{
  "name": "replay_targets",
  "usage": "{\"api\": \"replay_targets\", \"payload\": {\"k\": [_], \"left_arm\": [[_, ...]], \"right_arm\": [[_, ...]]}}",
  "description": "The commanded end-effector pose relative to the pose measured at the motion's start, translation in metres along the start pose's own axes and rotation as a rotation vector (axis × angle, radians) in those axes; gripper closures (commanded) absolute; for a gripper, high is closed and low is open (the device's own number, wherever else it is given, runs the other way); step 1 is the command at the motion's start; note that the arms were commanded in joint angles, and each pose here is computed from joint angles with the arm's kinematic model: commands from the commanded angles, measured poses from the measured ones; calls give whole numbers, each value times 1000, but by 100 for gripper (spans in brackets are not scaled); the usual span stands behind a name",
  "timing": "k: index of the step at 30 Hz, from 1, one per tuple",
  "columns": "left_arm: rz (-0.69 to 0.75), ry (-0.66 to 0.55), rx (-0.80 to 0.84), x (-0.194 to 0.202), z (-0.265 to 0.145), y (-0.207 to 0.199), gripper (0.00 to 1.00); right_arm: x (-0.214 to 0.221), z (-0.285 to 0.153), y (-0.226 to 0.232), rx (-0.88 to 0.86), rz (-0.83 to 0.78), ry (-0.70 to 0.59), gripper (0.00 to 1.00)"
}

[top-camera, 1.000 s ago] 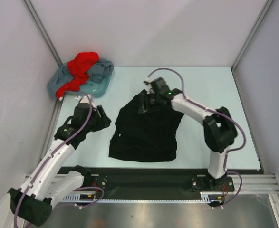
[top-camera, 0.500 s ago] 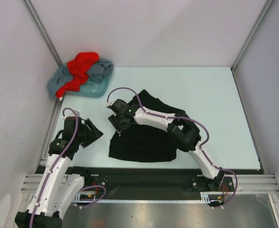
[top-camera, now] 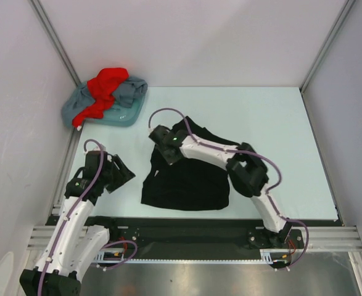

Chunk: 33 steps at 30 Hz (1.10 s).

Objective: Fold and stack the t-shirts
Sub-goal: Flatten the tshirt out

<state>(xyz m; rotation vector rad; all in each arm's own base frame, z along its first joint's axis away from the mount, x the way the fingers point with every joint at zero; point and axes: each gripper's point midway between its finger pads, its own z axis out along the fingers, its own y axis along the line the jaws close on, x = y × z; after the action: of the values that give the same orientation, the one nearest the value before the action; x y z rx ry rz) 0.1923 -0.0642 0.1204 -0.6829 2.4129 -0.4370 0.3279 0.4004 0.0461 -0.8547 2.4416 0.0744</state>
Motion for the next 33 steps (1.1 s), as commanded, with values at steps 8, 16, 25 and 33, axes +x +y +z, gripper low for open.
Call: {"api": "replay_targets", "payload": {"k": [8, 16, 25, 33], "left_arm": [[22, -47, 62, -19, 8, -17, 35], [43, 71, 116, -9, 30, -38, 32], [235, 203, 254, 10, 48, -103, 30], [359, 179, 371, 0, 40, -137, 32]], "right_arm": [[140, -202, -282, 432, 824, -100, 100], [214, -206, -258, 204, 1131, -105, 33], [205, -189, -275, 166, 1112, -97, 28], [206, -158, -337, 242, 1220, -59, 34]]}}
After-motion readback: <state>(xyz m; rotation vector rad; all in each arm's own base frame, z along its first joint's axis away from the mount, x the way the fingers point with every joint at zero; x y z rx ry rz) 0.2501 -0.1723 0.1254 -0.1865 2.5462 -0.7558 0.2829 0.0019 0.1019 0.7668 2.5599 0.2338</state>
